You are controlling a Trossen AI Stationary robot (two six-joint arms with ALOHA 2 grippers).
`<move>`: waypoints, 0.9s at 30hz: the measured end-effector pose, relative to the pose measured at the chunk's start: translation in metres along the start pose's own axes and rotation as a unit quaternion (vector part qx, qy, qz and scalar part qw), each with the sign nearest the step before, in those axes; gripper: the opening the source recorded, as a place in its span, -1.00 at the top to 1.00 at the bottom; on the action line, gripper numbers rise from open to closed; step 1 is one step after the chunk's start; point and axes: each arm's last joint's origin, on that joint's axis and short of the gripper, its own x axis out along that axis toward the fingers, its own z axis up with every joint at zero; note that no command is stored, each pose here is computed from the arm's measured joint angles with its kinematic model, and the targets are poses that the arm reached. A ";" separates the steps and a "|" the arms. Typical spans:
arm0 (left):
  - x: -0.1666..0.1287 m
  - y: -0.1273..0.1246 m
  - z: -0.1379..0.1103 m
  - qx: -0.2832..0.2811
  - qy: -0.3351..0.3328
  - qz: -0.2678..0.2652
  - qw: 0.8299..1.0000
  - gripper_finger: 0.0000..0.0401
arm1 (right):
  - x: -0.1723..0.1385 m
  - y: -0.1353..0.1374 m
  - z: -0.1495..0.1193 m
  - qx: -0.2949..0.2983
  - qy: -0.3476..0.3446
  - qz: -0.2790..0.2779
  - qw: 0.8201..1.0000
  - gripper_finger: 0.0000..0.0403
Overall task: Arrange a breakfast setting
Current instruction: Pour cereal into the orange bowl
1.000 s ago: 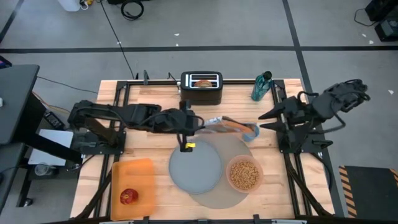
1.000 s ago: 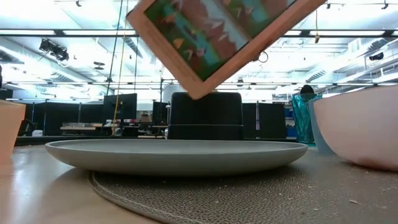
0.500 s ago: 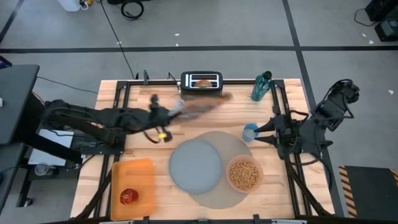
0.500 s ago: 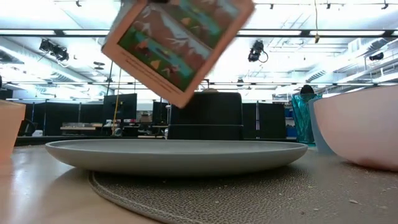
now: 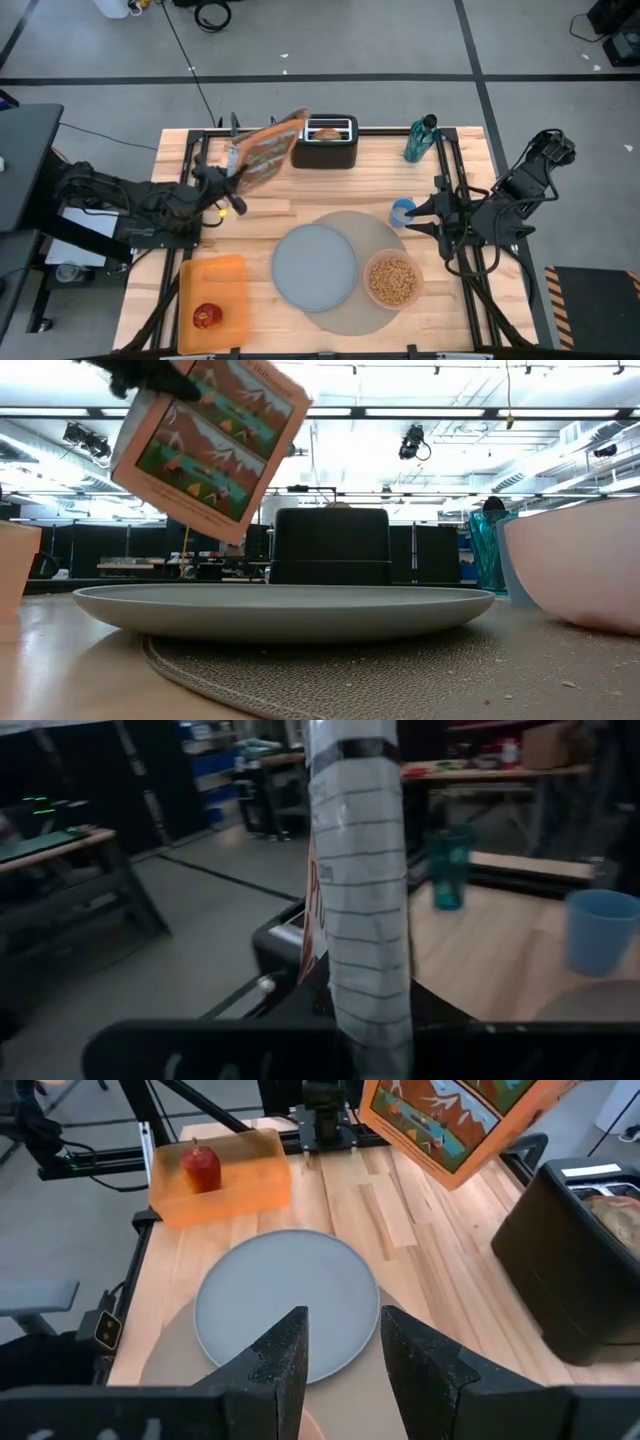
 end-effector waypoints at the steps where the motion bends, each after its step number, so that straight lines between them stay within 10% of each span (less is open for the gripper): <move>1: -0.001 0.002 -0.004 -0.006 -0.001 0.011 1.000 0.93 | 0.000 0.000 0.000 0.001 0.000 -0.001 1.000 0.33; 27: 0.005 0.063 -0.104 -0.058 -0.025 0.260 0.963 0.94 | 0.026 0.009 -0.022 -0.029 -0.019 -0.006 0.999 0.33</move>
